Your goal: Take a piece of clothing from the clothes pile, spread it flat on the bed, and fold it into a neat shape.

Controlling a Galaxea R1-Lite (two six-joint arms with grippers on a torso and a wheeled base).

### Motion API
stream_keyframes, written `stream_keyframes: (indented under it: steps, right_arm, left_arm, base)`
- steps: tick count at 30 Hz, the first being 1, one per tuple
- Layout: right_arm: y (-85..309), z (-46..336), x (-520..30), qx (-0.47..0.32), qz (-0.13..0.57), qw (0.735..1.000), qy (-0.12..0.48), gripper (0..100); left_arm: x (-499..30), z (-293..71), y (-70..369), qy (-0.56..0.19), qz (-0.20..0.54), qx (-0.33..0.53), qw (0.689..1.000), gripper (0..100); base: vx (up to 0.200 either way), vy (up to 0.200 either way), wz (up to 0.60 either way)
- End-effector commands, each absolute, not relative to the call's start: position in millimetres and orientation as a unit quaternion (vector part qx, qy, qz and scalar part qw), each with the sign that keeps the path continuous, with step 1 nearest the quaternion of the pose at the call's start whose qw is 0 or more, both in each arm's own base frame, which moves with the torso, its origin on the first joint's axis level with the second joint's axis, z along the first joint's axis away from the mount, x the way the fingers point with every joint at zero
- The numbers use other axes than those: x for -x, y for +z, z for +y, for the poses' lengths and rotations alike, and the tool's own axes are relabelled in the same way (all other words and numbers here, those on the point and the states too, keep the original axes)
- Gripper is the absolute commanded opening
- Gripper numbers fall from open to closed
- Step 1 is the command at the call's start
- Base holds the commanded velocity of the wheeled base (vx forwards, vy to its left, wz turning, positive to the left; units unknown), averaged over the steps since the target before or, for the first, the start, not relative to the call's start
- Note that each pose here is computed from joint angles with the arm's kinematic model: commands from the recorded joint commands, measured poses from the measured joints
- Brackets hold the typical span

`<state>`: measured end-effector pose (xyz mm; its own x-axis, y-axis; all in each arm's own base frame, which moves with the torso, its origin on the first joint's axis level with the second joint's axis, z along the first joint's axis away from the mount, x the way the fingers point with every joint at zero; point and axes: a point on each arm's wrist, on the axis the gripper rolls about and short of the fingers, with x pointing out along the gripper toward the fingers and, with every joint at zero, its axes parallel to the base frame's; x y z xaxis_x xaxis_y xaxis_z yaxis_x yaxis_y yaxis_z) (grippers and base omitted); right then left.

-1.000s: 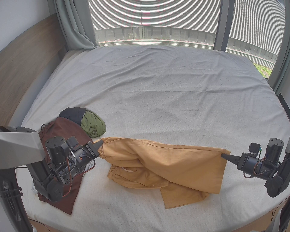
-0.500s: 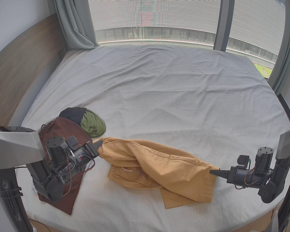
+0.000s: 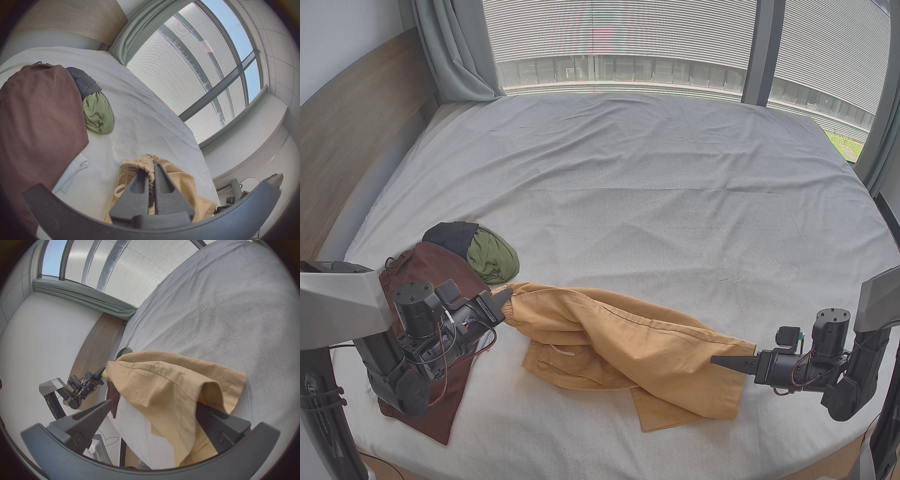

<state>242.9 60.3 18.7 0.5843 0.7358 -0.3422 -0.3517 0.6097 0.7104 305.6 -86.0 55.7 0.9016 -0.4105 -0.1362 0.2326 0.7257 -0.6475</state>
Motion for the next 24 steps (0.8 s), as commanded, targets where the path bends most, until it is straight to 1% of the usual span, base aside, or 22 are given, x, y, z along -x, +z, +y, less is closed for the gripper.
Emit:
stream_keyframes:
  steps: [1,14,24]
  right_arm:
    - [19.5,62.3,-250.6,-0.300,0.311,0.840,0.329,100]
    - [32.9,77.5,-257.9,-0.302,0.287,0.836,0.358,100]
    - [32.8,75.3,-263.1,-0.302,0.280,0.840,0.353,100]
  left_arm:
    - [-305.7,-85.8,55.8,-0.175,0.135,0.327,0.919,0]
    - [-305.4,-86.8,55.8,-0.176,0.136,0.327,0.919,0]
    - [-305.9,-86.4,56.0,-0.176,0.135,0.327,0.919,0]
  base:
    - [0.000,0.000,0.00]
    - [0.000,0.000,0.00]
    - [0.000,0.000,0.00]
